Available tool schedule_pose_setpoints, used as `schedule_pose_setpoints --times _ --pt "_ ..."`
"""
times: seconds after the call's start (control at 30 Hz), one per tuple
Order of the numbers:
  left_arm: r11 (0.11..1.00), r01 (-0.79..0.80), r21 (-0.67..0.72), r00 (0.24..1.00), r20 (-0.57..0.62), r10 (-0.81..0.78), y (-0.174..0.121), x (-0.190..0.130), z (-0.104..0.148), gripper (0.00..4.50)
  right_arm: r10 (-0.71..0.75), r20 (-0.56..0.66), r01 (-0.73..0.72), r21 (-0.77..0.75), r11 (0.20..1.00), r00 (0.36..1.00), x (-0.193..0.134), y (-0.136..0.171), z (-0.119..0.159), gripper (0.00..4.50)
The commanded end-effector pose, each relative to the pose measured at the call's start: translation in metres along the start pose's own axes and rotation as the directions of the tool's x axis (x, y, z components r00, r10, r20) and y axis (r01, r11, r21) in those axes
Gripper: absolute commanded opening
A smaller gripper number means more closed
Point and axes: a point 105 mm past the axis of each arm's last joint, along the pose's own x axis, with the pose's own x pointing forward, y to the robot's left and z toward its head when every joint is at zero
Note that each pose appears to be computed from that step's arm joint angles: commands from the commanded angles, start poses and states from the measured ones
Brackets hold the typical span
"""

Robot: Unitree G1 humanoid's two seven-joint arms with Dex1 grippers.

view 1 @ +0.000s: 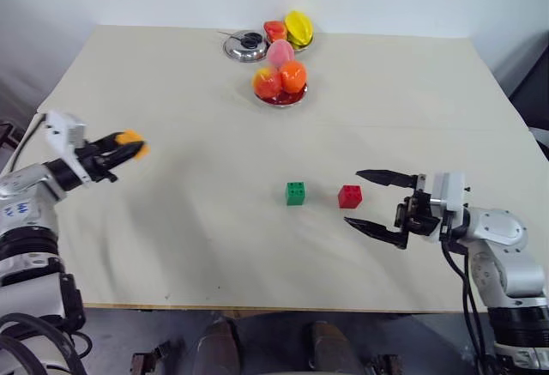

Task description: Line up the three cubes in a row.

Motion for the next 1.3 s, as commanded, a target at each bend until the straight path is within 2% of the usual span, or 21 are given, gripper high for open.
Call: schedule_pose_setpoints --times 0.03,0.17,0.27,0.63,1.13,1.17,1.23,1.3 --pt "0.912 0.377 0.163 0.926 -0.051 -0.374 -0.058 0.033 0.009 1.55 -0.046 -0.035 0.044 -0.038 0.998 0.998 -0.022 -0.007 0.008 4.5" --pt "0.781 0.592 0.2 0.806 -0.174 -0.567 -0.096 0.059 -0.01 1.55 -0.079 -0.095 0.075 -0.04 0.996 0.992 -0.043 -0.008 0.008 4.5" --pt "0.737 0.649 0.188 0.758 -0.23 -0.61 -0.104 0.075 -0.025 1.55 -0.106 -0.129 0.102 -0.036 0.994 0.986 -0.055 -0.005 0.009 4.5" --pt "0.732 0.655 0.19 0.755 -0.223 -0.617 -0.11 0.105 -0.037 1.55 -0.181 -0.173 0.181 -0.018 0.983 0.968 -0.067 0.013 0.011 4.5" --pt "0.741 0.653 0.156 0.755 -0.215 -0.619 -0.111 0.117 -0.035 1.55 -0.18 -0.171 0.183 0.004 0.983 0.969 -0.061 0.019 0.012 4.5" --pt "0.742 0.651 0.157 0.756 -0.215 -0.618 -0.111 0.117 -0.035 2.26 -0.179 -0.171 0.183 0.006 0.983 0.969 -0.061 0.019 0.012 4.5" --pt "0.753 0.637 0.165 0.769 -0.205 -0.606 -0.106 0.114 -0.033 2.69 -0.175 -0.172 0.18 0.012 0.984 0.969 -0.06 0.02 0.012 4.5" --pt "0.762 0.623 0.178 0.781 -0.192 -0.594 -0.101 0.109 -0.03 3.35 -0.172 -0.173 0.177 0.015 0.984 0.97 -0.06 0.02 0.012 4.5"
